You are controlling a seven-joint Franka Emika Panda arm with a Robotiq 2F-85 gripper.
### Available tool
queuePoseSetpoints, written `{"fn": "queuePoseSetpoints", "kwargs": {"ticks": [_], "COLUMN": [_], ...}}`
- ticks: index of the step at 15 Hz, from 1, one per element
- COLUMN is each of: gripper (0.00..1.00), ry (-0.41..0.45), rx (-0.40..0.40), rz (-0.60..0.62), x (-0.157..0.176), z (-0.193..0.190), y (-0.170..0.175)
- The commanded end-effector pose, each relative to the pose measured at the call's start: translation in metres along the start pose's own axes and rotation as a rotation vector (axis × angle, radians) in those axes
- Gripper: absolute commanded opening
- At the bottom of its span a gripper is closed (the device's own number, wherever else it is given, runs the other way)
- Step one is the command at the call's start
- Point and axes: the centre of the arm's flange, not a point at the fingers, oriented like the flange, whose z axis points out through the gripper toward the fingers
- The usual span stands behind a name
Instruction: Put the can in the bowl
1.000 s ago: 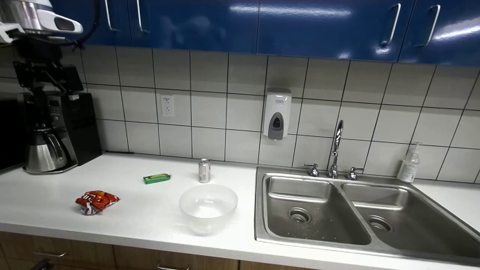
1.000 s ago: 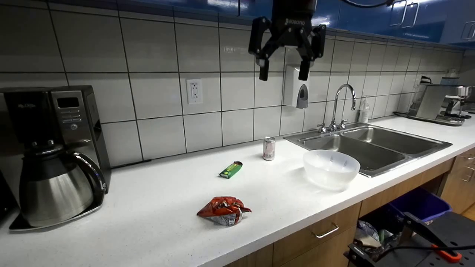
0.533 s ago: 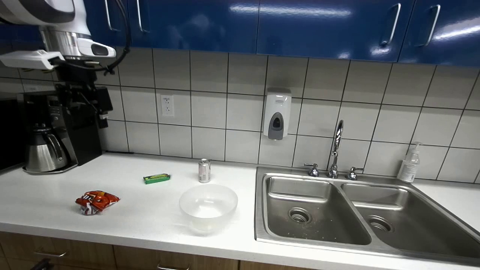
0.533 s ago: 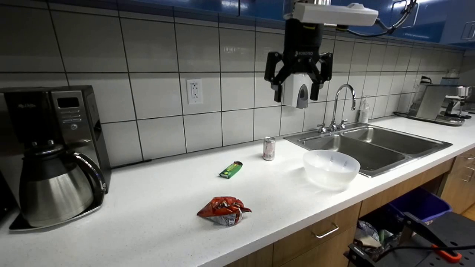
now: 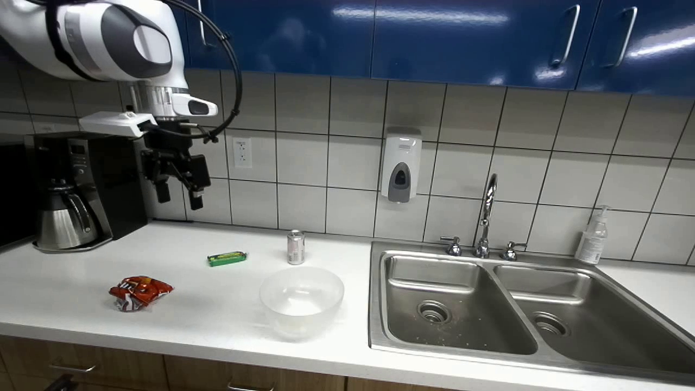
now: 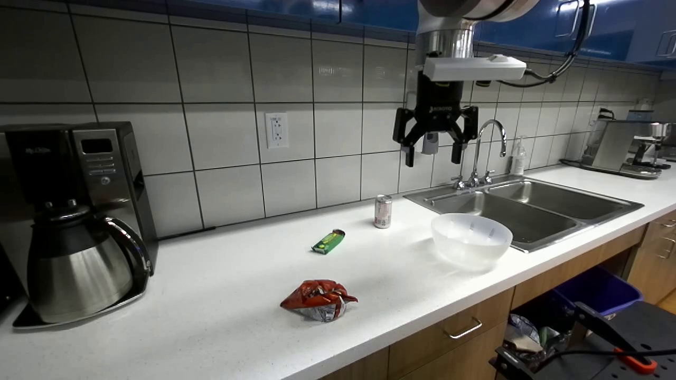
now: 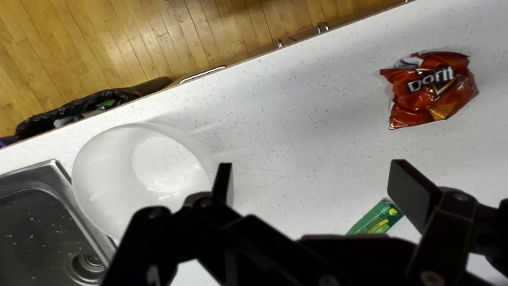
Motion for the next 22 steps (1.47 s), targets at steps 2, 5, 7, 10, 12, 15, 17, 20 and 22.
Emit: {"fn": "queuePoseSetpoints", "kwargs": {"ticks": [2, 5, 7, 10, 12, 15, 17, 20, 22], "gripper": [1.00, 1.00, 1.00, 1.00, 1.00, 1.00, 1.00, 1.00, 1.00], "ry": [0.039, 0.064, 0.073, 0.080, 0.088, 0.104, 0.110, 0.113, 0.121], "rx": [-0.048, -0.061, -0.062, -0.055, -0.049, -0.041, -0.036, -0.025, -0.023], "rz": [-0.042, -0.090, -0.119, -0.160, -0.189, -0.232, -0.252, -0.275, -0.289], "x": [0.032, 0.051, 0.067, 0.095, 0.112, 0.136, 0.150, 0.169, 0.181], "z": [0.018, 0.033, 0.046, 0.065, 0.076, 0.093, 0.104, 0.120, 0.128], "y": [0.012, 0.023, 0.033, 0.047, 0.052, 0.052, 0.049, 0.045, 0.045]}}
